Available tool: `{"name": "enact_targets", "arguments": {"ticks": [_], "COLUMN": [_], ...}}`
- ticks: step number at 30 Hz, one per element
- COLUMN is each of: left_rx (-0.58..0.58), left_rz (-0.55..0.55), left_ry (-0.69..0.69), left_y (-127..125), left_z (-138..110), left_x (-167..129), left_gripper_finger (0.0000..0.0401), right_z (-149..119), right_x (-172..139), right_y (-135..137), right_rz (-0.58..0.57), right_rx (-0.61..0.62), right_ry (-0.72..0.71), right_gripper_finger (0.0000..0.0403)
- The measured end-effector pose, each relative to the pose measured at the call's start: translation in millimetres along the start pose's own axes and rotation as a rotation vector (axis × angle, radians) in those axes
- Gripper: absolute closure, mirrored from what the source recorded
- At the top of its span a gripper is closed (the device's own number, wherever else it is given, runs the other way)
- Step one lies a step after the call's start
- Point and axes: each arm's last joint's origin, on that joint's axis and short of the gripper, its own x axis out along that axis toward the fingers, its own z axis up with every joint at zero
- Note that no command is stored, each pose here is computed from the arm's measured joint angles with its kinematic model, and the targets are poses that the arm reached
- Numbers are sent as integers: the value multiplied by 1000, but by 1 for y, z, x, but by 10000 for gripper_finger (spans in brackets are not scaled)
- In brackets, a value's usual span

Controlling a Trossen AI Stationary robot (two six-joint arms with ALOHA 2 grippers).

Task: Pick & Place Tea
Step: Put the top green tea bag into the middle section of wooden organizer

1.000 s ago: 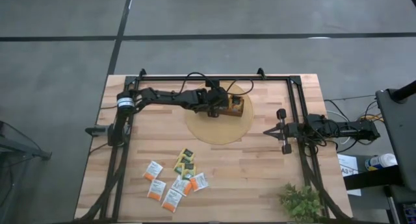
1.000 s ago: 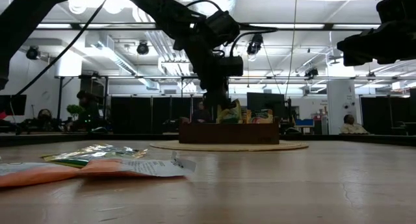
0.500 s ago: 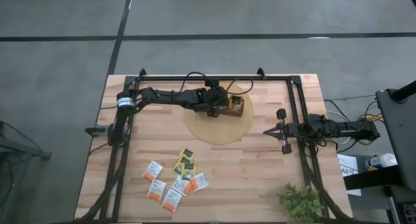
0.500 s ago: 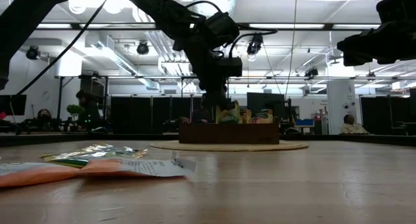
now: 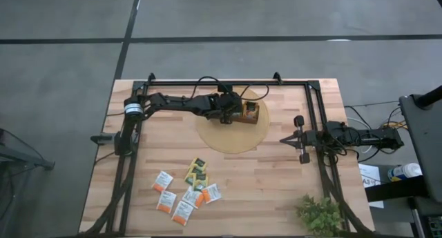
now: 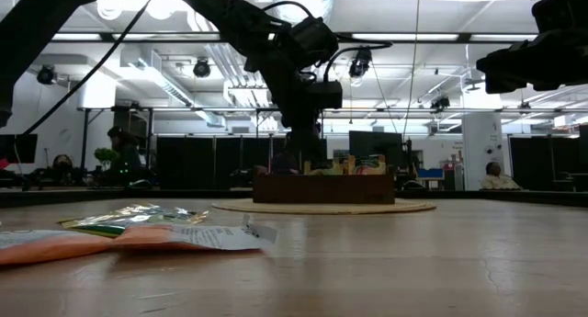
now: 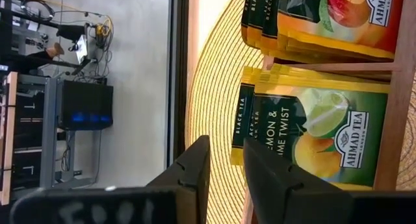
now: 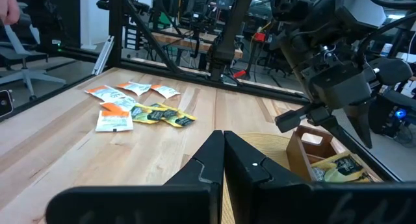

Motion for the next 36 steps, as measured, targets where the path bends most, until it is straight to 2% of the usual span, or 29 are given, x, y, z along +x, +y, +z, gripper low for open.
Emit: {"name": "enact_targets", "arguments": {"ticks": [3,9,15,21,24,29,36], "left_rx": [-1,-37,-132,-176,-185,-120,-68], "left_rz": [9,-3,-81,-200,-300,-425,-573], "left_ry": [2,19,-20,-25,-35,-70,-118], "left_y": [2,14,18,11,3,-25,-61], "left_z": [0,-1,1,0,0,-6,-32], "left_x": [-4,-32,-67,-104,-125,-153,-186], "left_gripper_finger": [313,324,392,400,400,400,400], "right_z": [0,0,0,0,0,0,0], "right_x": [0,0,0,0,0,0,0], "right_y": [0,0,0,0,0,0,0], "right_rz": [0,-1,-1,0,0,0,0], "right_rx": [0,0,0,0,0,0,0], "right_ry": [0,-1,0,0,0,0,0], "right_gripper_finger": [394,394,394,394,394,394,394]}}
